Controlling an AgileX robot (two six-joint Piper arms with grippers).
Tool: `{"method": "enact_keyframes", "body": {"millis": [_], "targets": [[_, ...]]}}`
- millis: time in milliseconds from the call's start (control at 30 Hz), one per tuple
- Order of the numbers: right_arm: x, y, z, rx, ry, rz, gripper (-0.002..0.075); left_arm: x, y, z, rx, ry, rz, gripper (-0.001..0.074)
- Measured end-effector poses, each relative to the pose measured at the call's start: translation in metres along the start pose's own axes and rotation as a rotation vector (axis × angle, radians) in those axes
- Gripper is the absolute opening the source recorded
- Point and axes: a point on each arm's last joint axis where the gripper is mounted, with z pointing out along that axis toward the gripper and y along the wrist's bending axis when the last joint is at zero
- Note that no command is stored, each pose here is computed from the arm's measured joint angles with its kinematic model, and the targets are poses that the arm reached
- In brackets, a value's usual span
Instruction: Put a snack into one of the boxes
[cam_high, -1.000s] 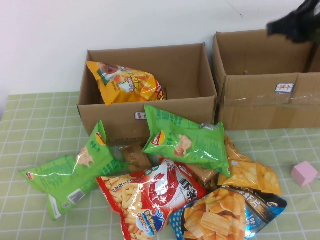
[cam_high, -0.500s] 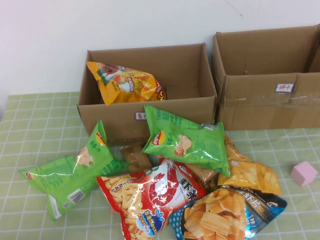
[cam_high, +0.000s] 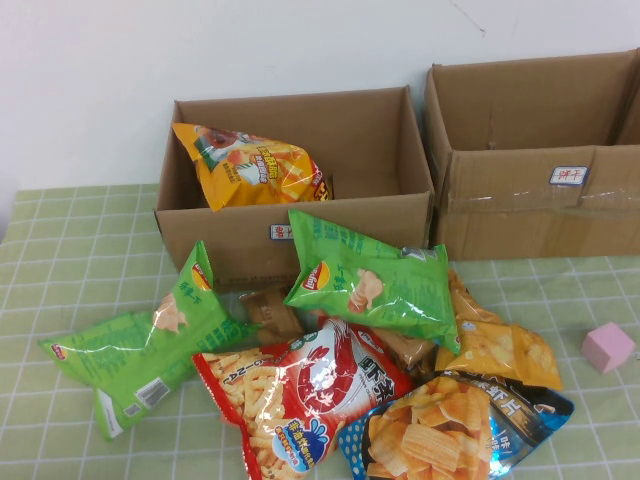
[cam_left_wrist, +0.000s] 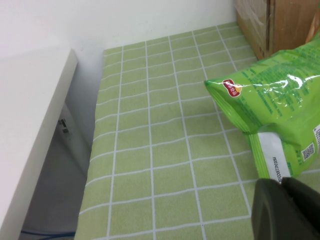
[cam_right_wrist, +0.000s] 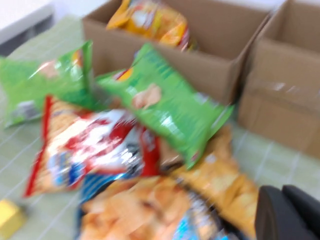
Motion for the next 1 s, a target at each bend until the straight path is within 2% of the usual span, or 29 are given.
{"method": "enact_keyframes", "body": {"millis": [300, 433, 600, 767, 1000], "targets": [[0.059, -0.007, -0.012, 0.194, -0.240, -0.152, -0.0002, 0.000, 0.000, 0.000, 0.000, 0.000, 0.000, -0.0002], [0.081, -0.010, -0.011, 0.300, -0.267, -0.081, -0.0002, 0.000, 0.000, 0.000, 0.000, 0.000, 0.000, -0.0002], [0.105, -0.017, 0.002, 0.448, -0.211, 0.061, -0.0002, 0.000, 0.000, 0.000, 0.000, 0.000, 0.002, -0.0002], [0.120, -0.020, 0.012, 0.494, -0.176, 0.153, -0.0002, 0.000, 0.000, 0.000, 0.000, 0.000, 0.002, -0.0002], [0.128, -0.024, 0.018, 0.519, -0.190, 0.141, -0.0002, 0.000, 0.000, 0.000, 0.000, 0.000, 0.002, -0.0002]]}}
